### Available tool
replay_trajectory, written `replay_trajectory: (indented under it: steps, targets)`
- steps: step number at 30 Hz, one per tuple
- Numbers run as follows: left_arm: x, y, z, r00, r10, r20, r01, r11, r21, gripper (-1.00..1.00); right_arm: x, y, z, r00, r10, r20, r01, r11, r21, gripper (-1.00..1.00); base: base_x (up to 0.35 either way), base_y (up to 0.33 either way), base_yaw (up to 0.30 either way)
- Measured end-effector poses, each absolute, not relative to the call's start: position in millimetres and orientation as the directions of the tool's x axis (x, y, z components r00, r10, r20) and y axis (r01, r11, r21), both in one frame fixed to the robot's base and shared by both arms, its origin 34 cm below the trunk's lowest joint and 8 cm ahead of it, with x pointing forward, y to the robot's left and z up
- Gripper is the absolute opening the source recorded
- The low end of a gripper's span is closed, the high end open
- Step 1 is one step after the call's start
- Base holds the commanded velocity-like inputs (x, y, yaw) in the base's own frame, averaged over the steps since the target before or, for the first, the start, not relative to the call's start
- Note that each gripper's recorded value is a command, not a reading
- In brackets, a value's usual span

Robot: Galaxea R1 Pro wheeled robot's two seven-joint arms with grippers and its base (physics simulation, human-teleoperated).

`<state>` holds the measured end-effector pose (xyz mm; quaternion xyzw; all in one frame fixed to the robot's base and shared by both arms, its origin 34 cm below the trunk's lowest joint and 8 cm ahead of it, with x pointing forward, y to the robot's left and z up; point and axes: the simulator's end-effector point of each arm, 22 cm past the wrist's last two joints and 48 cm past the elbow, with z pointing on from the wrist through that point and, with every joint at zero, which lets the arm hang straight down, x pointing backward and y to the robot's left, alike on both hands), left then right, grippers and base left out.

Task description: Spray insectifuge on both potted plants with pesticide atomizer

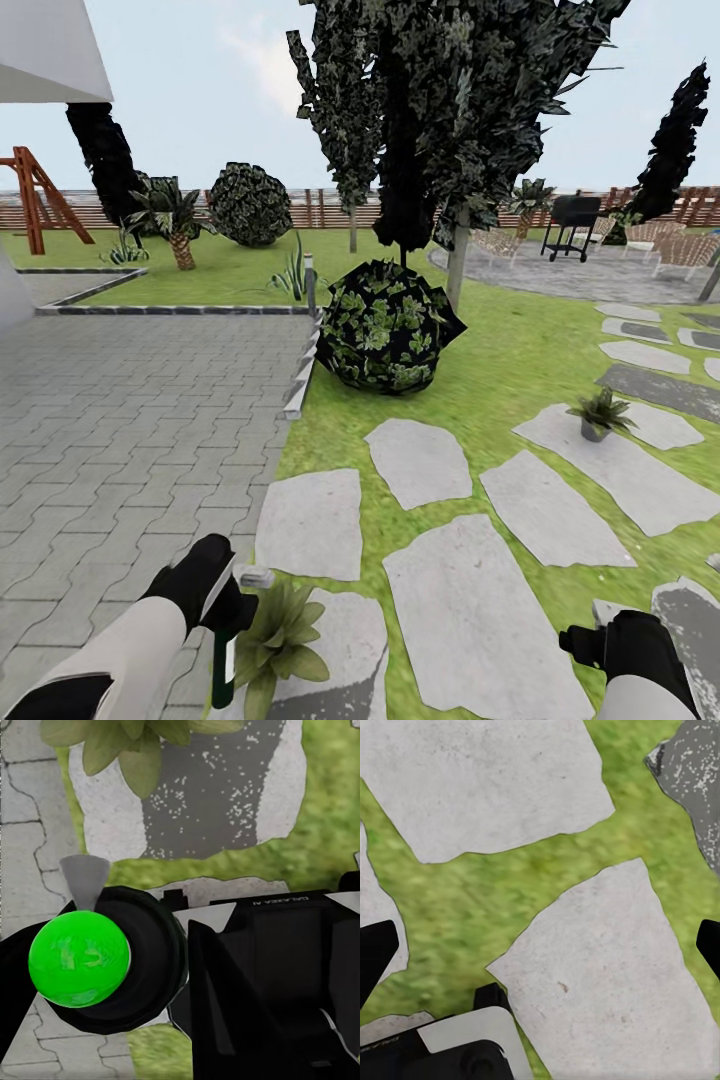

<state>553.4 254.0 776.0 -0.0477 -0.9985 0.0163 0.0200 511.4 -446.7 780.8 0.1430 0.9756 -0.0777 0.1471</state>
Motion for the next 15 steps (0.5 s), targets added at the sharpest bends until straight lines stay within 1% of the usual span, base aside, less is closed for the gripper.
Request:
replay_trajectory:
  steps: [11,12,15]
  targets:
    - [553,266,776,-0.995,0.090,0.042,0.089,0.996,-0.020,-1.00,511,-447,781,-0.916,0.256,-0.309,0.302,0.947,-0.110,1.00,0.000,0.000,0.000]
    - [551,265,775,-0.995,0.091,0.049,0.090,0.996,-0.022,-1.00,511,-447,781,-0.916,0.256,-0.309,0.302,0.947,-0.110,1.00,0.000,0.000,0.000]
    - [521,260,760,-0.986,0.099,0.133,0.095,0.995,-0.038,-1.00,512,-447,781,-0.916,0.256,-0.309,0.302,0.947,-0.110,1.00,0.000,0.000,0.000]
